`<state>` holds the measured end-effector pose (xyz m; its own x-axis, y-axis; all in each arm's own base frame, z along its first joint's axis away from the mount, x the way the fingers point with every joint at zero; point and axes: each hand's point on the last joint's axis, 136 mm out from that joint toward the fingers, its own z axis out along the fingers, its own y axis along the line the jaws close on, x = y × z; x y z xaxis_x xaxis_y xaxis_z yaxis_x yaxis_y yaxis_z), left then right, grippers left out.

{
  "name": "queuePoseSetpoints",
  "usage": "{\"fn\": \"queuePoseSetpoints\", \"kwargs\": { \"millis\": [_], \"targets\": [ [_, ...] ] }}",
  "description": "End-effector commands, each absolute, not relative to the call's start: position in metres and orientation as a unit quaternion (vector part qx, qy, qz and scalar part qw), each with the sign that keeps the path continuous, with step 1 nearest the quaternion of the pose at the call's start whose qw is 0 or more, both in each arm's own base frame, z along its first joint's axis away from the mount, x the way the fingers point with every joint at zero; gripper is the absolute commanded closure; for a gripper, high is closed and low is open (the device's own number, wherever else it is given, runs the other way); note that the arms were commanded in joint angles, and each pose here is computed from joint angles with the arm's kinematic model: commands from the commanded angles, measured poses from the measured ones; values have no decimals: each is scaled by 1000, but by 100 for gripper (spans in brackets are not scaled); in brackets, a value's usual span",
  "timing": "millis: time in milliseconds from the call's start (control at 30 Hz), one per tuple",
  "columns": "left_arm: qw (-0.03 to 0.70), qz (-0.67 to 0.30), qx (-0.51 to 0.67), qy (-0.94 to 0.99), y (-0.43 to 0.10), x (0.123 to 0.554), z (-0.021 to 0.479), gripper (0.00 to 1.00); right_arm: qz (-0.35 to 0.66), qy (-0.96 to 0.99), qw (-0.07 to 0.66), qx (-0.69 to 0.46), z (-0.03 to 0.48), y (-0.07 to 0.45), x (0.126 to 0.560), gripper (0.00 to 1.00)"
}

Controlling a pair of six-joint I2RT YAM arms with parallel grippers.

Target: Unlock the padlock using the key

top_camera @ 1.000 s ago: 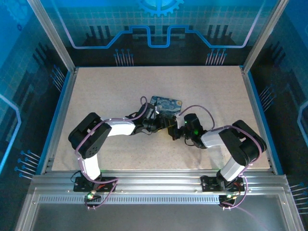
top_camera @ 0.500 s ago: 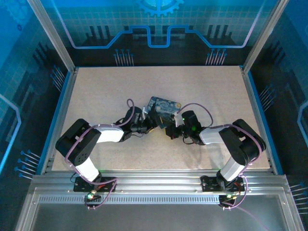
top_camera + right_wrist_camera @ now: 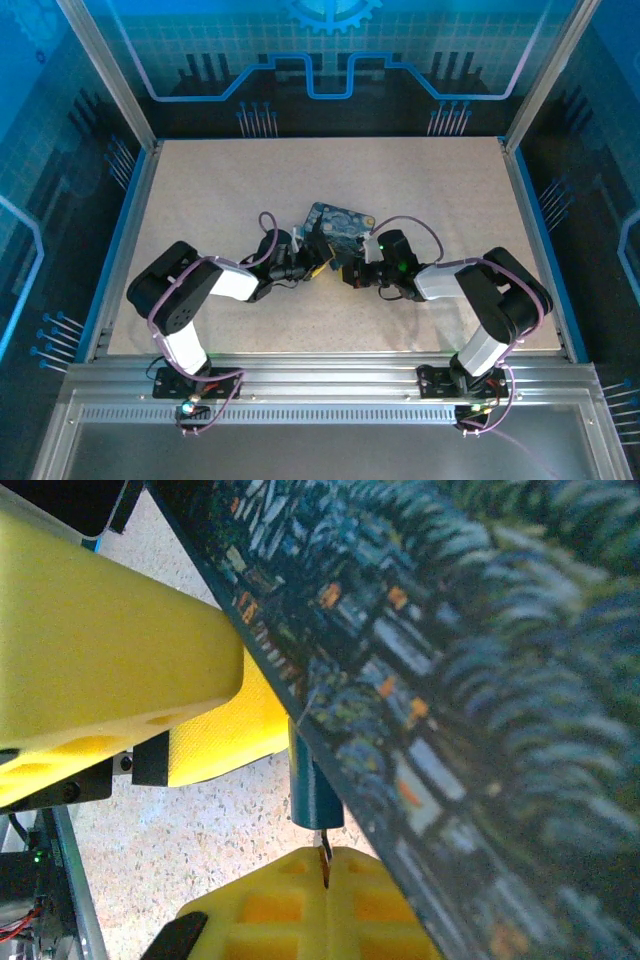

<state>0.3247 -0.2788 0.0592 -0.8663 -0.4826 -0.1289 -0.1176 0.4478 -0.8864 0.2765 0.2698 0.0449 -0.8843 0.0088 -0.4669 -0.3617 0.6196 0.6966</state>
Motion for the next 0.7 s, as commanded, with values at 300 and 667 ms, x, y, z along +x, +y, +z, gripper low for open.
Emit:
{"fn": "queuePoseSetpoints", "kwargs": {
  "millis": [300,667],
  "targets": [
    [182,-501,-182,826,-289,325,53,53,477,850,202,-92,81,290,278,100],
    [198,-506,-175,821,-293,328,64,85,488,844,205,-91,89,289,275,99]
  ]
}}
